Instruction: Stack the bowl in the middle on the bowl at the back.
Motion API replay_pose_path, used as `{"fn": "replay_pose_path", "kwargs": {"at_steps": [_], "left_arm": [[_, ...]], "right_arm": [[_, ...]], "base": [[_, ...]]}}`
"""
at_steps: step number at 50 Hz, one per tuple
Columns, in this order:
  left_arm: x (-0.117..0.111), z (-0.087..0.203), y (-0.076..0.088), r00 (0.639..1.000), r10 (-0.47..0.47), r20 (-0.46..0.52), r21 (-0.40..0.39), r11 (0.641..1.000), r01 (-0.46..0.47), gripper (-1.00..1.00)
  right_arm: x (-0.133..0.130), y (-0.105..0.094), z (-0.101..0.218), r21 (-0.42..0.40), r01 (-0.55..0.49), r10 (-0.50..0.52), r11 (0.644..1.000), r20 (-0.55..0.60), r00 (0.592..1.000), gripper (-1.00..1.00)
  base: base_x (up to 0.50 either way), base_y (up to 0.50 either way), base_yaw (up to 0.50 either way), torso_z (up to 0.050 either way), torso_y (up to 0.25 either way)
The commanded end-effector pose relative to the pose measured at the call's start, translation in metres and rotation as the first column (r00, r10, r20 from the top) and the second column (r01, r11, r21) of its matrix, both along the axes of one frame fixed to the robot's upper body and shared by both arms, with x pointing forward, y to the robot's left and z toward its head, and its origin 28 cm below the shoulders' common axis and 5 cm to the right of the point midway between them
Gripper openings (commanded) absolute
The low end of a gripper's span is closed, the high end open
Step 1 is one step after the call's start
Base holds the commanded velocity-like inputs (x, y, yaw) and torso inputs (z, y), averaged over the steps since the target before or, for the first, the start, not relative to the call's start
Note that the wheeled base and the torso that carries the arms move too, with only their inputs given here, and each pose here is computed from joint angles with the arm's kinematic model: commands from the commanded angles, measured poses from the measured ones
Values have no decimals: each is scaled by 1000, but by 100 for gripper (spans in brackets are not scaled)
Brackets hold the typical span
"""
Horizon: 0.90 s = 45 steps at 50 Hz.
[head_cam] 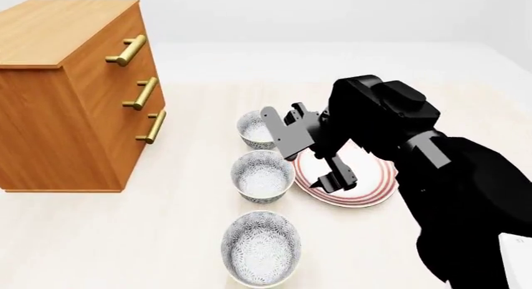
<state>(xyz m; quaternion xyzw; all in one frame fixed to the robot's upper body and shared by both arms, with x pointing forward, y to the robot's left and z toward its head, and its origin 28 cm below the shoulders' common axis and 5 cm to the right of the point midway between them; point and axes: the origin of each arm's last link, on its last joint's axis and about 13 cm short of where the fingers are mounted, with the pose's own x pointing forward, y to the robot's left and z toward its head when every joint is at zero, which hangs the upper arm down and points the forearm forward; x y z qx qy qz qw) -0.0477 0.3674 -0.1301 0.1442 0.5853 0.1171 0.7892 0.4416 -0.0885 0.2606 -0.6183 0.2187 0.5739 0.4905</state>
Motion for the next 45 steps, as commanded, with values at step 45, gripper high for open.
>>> {"fn": "replay_pose_path", "kwargs": {"at_steps": [45], "left_arm": [[-1, 0, 0, 998, 53, -30, -5, 999, -53, 100]], "right_arm": [[-5, 22, -44, 33, -41, 43, 999, -65, 997, 100]], "base": [[0, 0, 0, 0, 0]]}}
